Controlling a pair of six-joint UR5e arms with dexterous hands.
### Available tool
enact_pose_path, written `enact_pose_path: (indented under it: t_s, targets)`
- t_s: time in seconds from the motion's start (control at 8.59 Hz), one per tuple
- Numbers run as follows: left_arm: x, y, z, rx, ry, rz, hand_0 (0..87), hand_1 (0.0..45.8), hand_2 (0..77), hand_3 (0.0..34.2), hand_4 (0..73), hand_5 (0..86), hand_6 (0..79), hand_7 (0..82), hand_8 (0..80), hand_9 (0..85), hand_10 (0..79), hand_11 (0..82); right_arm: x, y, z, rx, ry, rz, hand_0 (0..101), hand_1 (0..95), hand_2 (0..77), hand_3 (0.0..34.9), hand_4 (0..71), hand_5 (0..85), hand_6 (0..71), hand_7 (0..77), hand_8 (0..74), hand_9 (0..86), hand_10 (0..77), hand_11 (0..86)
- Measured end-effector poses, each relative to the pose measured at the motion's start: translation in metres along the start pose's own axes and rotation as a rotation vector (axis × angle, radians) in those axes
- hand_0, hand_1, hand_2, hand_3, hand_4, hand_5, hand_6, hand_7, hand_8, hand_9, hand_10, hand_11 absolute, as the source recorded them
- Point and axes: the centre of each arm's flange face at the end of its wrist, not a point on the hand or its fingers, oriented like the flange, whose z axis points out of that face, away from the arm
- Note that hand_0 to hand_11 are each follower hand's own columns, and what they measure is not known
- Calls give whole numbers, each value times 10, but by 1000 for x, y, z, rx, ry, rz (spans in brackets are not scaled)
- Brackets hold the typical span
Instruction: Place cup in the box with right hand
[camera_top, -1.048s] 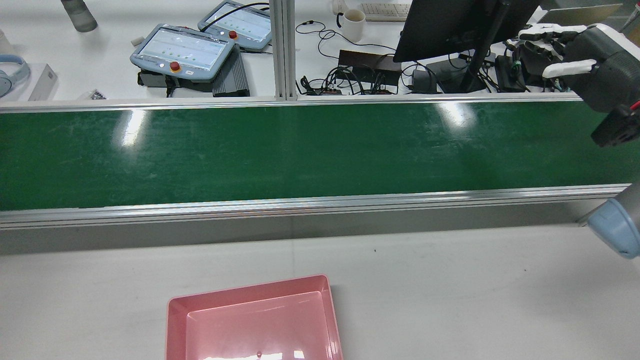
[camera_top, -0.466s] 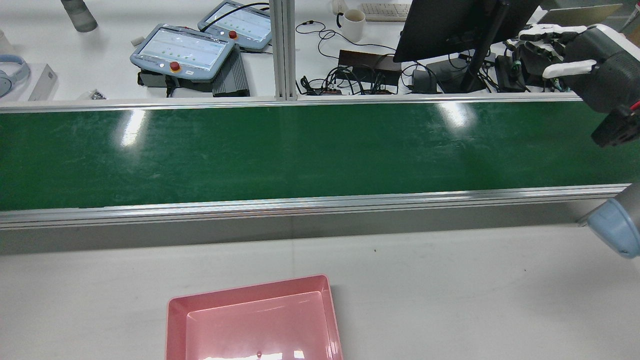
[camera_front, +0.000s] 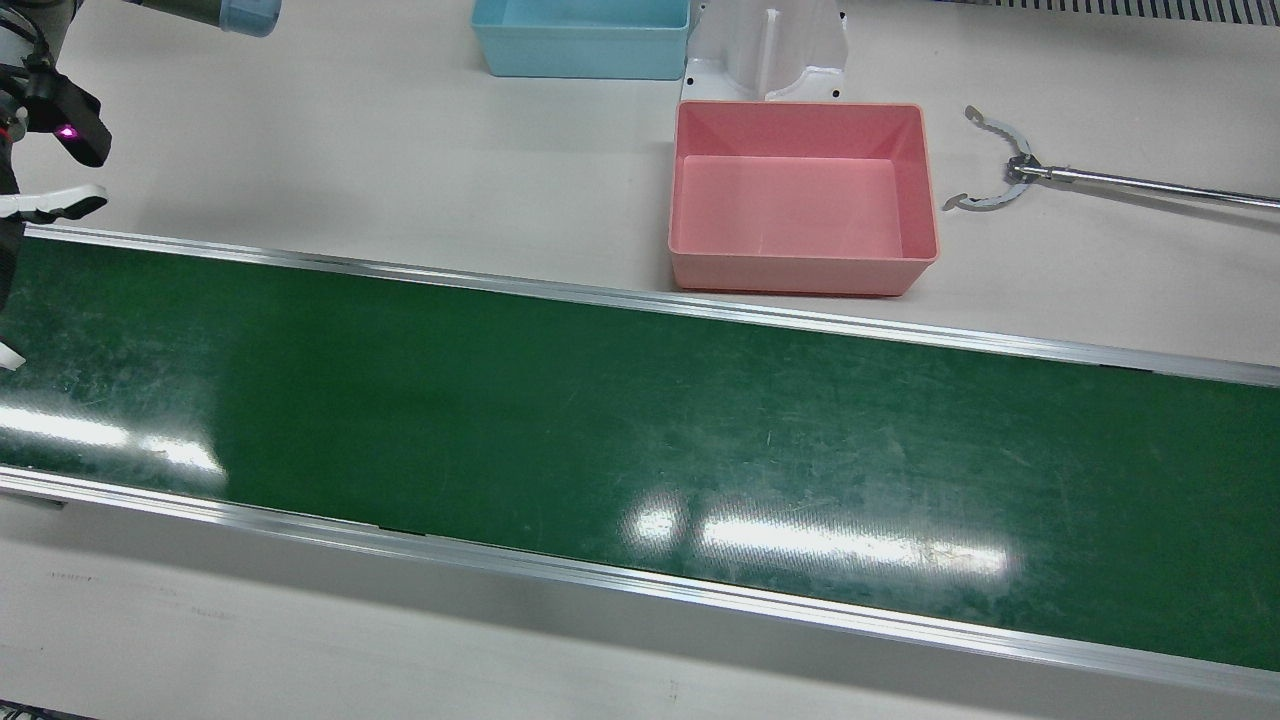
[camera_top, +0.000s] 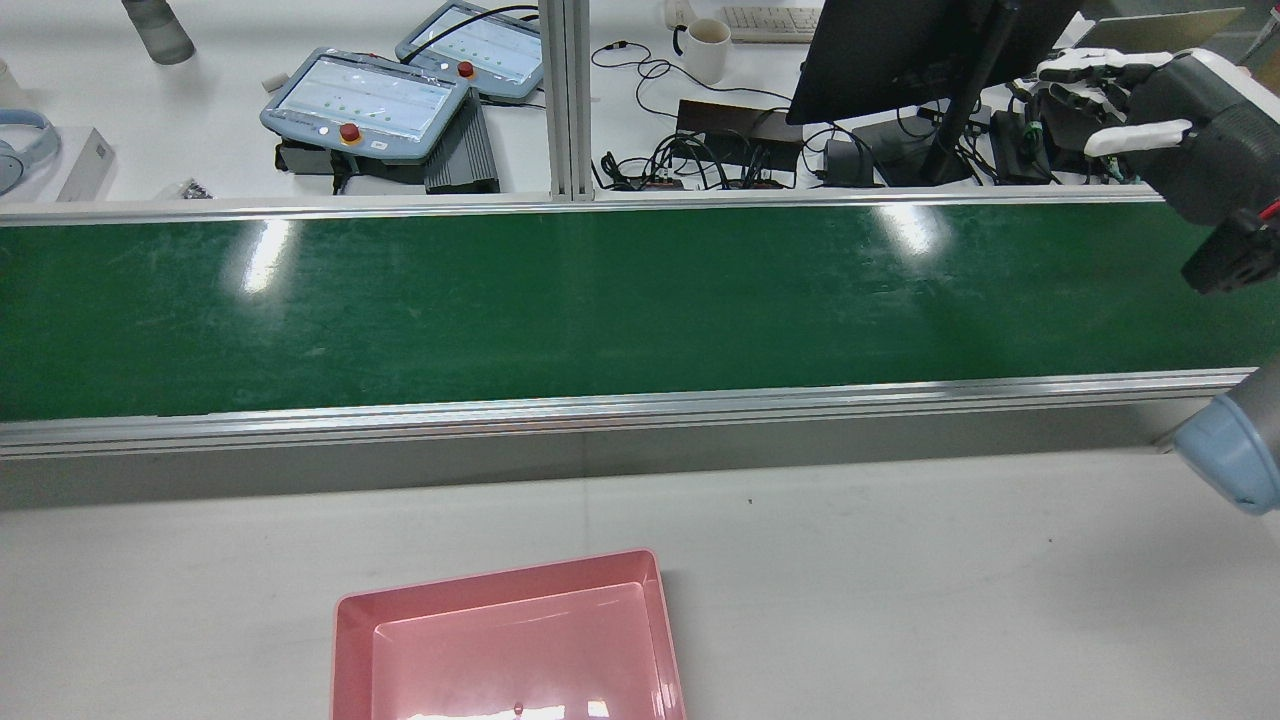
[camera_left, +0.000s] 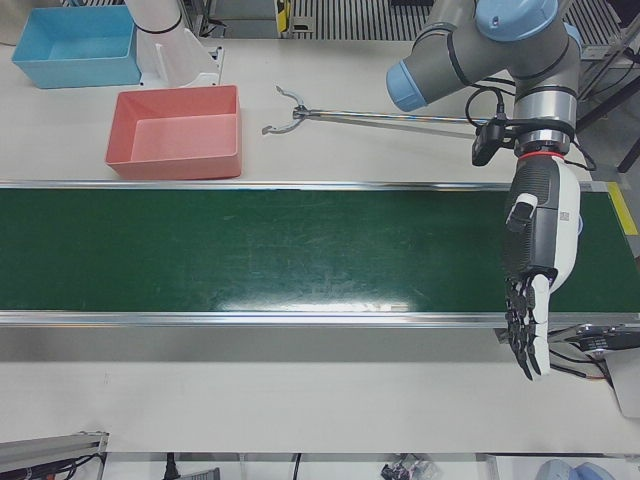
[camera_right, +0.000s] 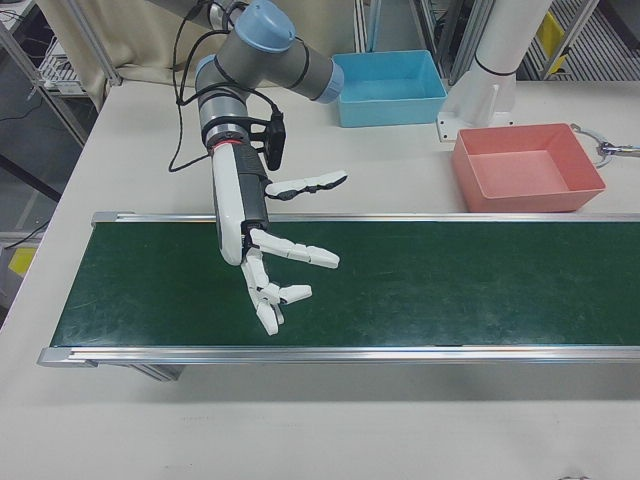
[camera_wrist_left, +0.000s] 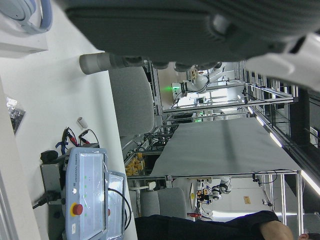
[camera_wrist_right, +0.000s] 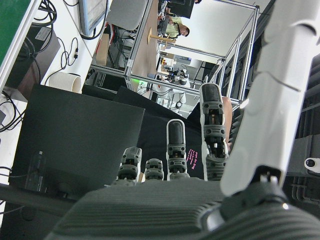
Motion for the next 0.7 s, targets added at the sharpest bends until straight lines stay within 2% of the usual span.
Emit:
enact_pose_path:
  t_s: [0.12, 0.23, 0.35, 0.7]
  targets:
    - [0, 0, 0, 1, 0, 0, 0, 5, 5, 0, 0, 0, 0, 0, 0, 5, 0, 0, 0, 0, 0, 0, 0, 0, 562, 125, 5, 0, 355, 60, 98, 464, 27, 114, 82, 136]
    - [0, 0, 0, 0, 0, 0, 0, 5, 5, 0, 0, 0, 0, 0, 0, 5, 0, 0, 0, 0, 0, 0, 1, 0, 562, 125, 5, 0, 349, 60, 98, 431, 27, 87, 82, 136]
    - [0, 0, 0, 0, 0, 0, 0, 5, 5, 0, 0, 0, 0, 0, 0, 5, 0, 0, 0, 0, 1, 0, 1, 0, 562, 125, 5, 0, 349, 60, 109, 458, 27, 109, 82, 136]
    - [0, 0, 0, 1, 0, 0, 0, 5, 5, 0, 0, 0, 0, 0, 0, 5, 0, 0, -1, 0, 0, 1, -1, 0, 561, 125, 5, 0, 349, 60, 109, 436, 27, 109, 82, 136]
